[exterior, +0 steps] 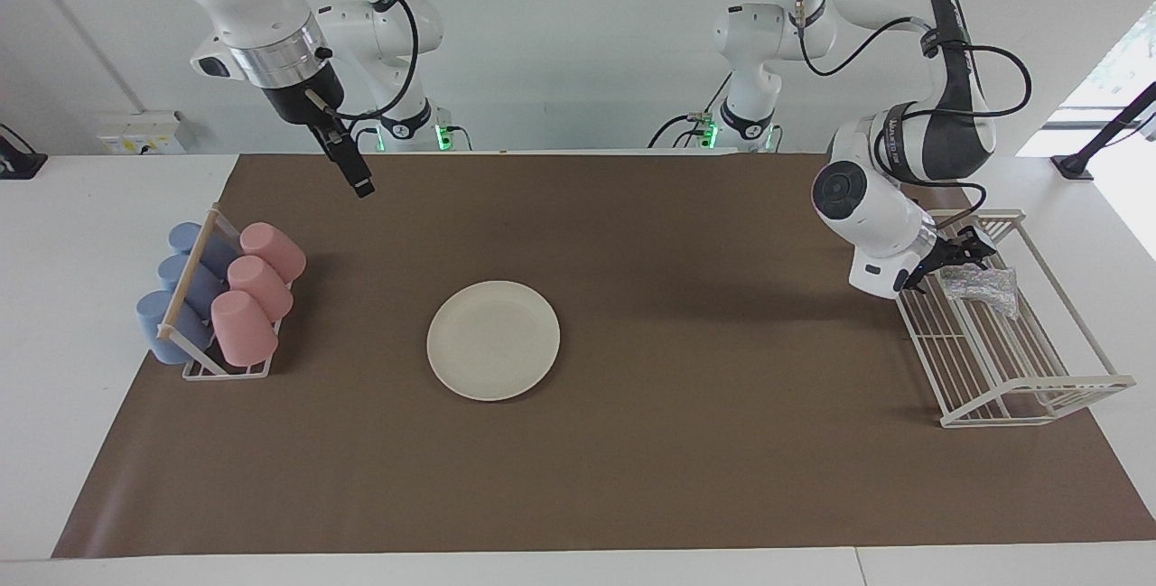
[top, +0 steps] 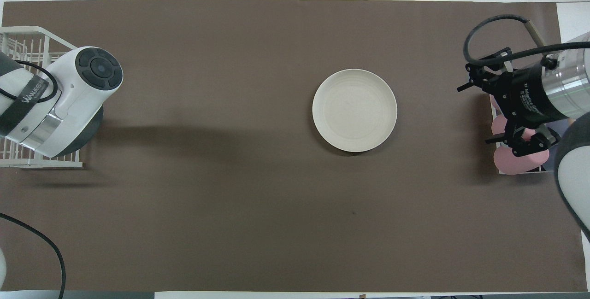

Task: Wipe plate with sponge

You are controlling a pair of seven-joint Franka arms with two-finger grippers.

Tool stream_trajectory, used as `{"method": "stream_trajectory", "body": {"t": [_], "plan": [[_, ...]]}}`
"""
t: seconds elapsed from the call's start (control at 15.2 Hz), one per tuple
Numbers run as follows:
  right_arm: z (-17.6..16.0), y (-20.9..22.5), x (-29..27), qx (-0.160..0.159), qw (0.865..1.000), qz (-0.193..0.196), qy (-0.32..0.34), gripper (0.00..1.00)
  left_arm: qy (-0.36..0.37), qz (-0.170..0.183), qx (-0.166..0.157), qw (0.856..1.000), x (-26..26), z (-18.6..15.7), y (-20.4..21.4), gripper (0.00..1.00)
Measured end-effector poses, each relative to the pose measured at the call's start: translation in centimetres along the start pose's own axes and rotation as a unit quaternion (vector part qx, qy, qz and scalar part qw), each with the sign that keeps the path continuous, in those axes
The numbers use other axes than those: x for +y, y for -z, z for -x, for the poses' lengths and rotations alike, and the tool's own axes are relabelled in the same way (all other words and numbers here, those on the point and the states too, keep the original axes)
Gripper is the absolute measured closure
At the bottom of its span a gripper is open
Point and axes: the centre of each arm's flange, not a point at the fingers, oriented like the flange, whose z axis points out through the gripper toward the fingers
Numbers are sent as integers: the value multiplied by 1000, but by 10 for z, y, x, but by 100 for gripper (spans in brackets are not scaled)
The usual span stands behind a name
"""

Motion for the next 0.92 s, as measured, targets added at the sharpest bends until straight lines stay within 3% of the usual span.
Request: {"method": "stream_trajectory", "body": {"t": [0.39, 0.66, 0.92], "plan": [[22, -1, -4, -2, 998, -1, -66, 0, 5, 0, -1, 1000, -1, 0, -1, 97], [40, 1, -14, 0, 996, -32, -79, 0, 7, 0, 0, 1000, -3, -1, -1, 97], [61, -9, -19, -4, 988, -27, -154, 0, 29, 4, 10, 1000, -22, -10, 15, 97]]}}
